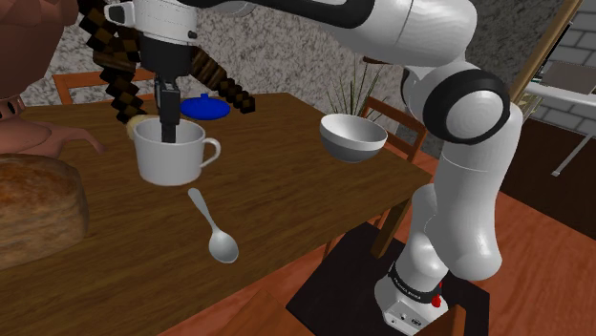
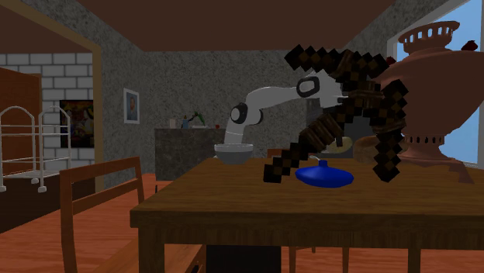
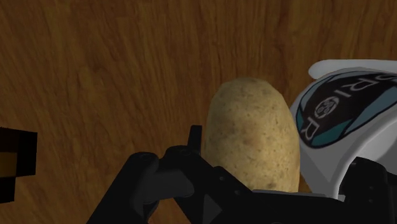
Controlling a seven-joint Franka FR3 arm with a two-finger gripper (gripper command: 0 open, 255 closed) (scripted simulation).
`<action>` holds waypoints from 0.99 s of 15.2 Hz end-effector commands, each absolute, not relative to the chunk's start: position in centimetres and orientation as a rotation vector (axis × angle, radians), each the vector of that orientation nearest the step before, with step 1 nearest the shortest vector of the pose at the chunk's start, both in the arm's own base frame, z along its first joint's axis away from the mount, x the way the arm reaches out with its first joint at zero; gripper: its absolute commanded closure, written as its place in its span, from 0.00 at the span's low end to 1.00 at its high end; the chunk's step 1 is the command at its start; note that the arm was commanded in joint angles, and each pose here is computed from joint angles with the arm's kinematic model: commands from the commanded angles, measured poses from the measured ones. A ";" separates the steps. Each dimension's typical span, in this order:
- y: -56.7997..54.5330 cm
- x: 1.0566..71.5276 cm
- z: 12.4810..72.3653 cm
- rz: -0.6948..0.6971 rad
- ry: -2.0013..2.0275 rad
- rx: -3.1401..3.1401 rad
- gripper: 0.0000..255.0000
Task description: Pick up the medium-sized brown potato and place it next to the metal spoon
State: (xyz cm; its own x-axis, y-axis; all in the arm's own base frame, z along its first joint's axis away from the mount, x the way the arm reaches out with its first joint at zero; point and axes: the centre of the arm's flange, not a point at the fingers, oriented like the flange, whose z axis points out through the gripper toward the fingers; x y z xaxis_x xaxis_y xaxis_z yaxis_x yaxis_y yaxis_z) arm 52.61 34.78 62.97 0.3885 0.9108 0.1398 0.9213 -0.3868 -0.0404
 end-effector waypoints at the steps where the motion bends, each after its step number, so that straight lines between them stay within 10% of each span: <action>1: 35.5 52.1 61.9 -0.144 -1.689 -2.511 1.00; 15: 35.5 52.1 57.1 -0.144 -1.689 -2.511 1.00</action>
